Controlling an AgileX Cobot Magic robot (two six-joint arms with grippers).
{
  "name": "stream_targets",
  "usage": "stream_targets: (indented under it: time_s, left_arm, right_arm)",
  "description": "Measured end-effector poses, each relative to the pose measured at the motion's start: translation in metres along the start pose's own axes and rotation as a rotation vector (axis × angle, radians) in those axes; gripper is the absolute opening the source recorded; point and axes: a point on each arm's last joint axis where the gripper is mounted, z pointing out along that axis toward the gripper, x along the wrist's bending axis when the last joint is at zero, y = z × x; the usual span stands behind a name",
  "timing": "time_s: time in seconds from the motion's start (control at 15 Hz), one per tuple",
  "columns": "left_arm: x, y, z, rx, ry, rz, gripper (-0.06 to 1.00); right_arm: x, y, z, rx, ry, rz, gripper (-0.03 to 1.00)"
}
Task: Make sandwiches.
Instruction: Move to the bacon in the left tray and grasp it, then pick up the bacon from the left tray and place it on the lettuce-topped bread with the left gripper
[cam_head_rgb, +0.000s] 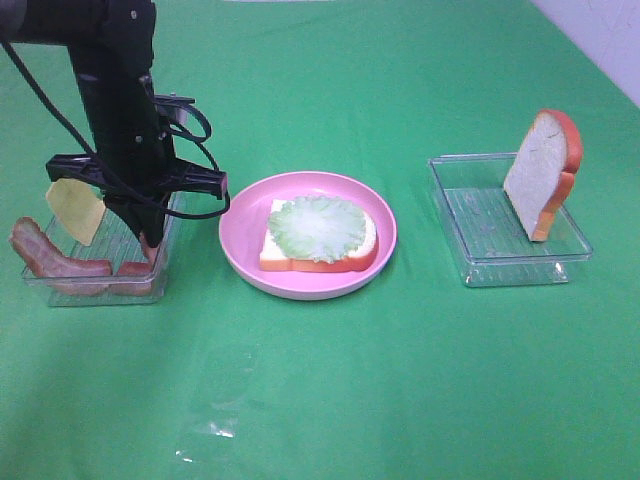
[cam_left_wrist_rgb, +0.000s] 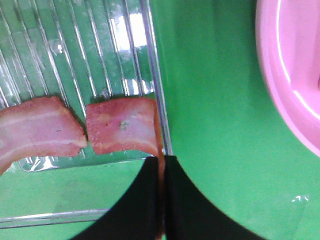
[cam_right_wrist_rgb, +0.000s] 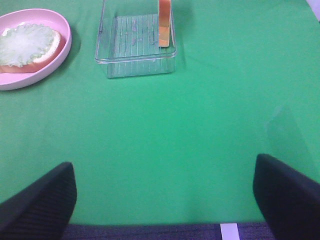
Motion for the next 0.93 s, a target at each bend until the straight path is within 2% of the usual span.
stream_targets:
  time_s: [0.33,0.53,0.67,0.73,0.93]
  left_arm:
    - [0.0,-0.002,-0.006,-0.004,-0.01,0.02,0.0]
    - [-0.001,-0.012,-0.044,-0.045,-0.063,0.055,0.0]
    - [-0.006,-0.021,-0.073,-0.095,-0.154,0.077,0.0]
    - [-0.012,-0.028,-0.094,-0.126,-0.248,0.107,0.0]
    - [-0.028,-0.026,-0.122,-0.19,-0.439,0.181,0.0]
  right_arm:
    - [0.0,0.0,0.0,0.0,0.0,0.0,0.92]
    - [0.0,0.0,0.0,0.0,0.0,0.0,0.92]
    - [0.0,0.0,0.0,0.0,0.0,0.0,0.92]
    - [0.0,0.0,0.0,0.0,0.0,0.0,0.92]
    - [0.0,0.0,0.0,0.0,0.0,0.0,0.92]
